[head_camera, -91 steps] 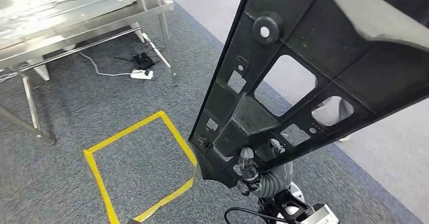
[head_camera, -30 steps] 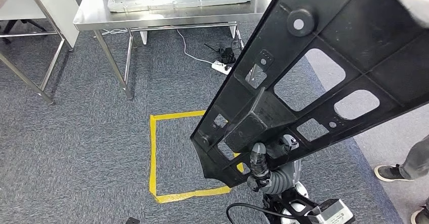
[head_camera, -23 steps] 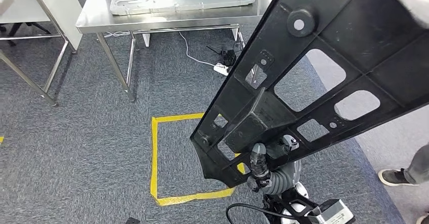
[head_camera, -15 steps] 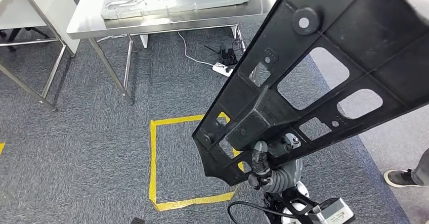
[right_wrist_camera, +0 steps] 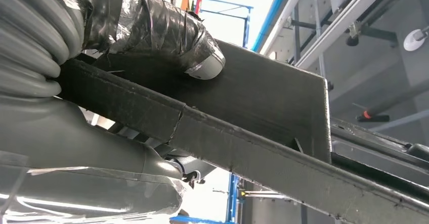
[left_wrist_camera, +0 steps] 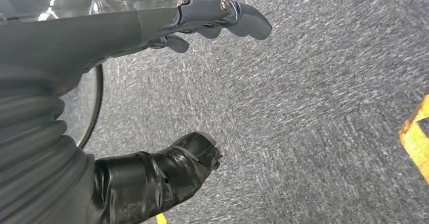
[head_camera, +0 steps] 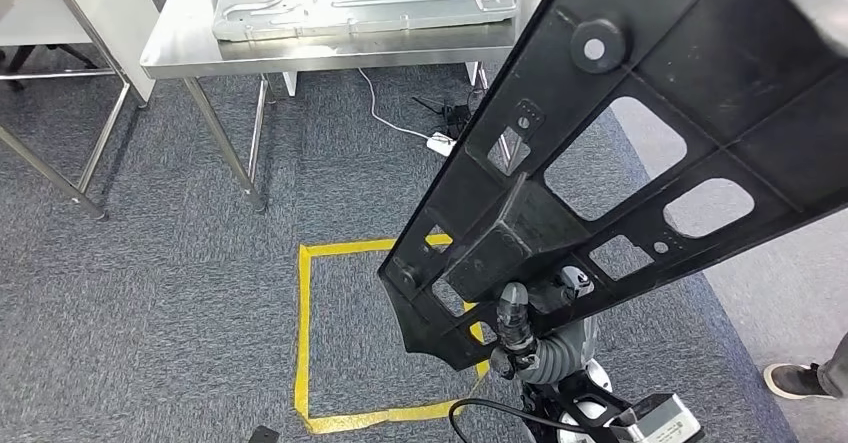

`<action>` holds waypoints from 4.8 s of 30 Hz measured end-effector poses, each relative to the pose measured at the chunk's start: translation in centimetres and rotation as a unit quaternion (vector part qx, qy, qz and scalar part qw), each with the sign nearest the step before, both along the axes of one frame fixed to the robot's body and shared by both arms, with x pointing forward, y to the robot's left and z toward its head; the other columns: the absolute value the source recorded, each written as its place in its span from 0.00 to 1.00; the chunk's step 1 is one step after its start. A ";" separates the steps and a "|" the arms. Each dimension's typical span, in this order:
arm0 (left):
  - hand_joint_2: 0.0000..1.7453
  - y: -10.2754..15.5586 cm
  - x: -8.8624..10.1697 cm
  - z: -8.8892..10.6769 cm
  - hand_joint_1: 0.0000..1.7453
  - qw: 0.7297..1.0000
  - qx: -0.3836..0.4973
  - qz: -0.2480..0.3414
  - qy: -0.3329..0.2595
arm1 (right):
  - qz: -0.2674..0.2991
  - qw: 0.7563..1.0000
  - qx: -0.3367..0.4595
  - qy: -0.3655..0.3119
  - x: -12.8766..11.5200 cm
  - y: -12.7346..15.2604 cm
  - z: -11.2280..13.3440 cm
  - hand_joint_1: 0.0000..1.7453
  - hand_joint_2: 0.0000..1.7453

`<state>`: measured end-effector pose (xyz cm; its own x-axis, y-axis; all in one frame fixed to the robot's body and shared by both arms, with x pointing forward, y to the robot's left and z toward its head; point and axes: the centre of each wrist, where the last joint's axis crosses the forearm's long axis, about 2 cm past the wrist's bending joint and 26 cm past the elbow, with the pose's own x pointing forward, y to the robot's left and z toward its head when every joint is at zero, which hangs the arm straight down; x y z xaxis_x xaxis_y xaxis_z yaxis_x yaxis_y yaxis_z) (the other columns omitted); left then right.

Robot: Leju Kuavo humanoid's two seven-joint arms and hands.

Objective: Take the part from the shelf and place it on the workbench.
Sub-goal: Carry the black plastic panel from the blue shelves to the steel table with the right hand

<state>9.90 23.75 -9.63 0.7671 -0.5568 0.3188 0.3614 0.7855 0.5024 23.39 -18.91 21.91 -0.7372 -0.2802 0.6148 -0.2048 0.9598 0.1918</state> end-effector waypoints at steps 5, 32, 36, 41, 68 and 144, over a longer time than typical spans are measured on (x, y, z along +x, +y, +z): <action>1.00 0.0 0.0 0.0 0.00 1.000 0.002 -0.002 0.001 | 0.000 1.000 -0.001 0.000 0.1 0.0 0.0 1.00 1.00; 1.00 0.1 -0.2 0.0 0.00 1.000 0.003 -0.003 0.003 | 0.001 1.000 -0.003 0.007 0.1 0.0 -0.4 1.00 1.00; 1.00 0.1 0.0 0.0 0.00 1.000 0.003 -0.005 0.001 | 0.001 1.000 -0.003 0.007 0.1 0.0 -0.4 1.00 1.00; 1.00 0.1 0.2 0.0 0.00 1.000 0.003 -0.005 -0.001 | 0.001 1.000 -0.003 0.007 0.2 0.0 -0.4 1.00 1.00; 1.00 0.2 -0.1 0.0 0.00 1.000 0.007 -0.018 0.000 | 0.014 1.000 -0.001 0.017 0.6 0.0 -0.8 1.00 1.00; 1.00 0.9 -1.3 -0.4 0.00 1.000 0.000 -0.001 0.011 | 0.005 1.000 -0.013 0.024 0.8 0.8 -1.1 1.00 1.00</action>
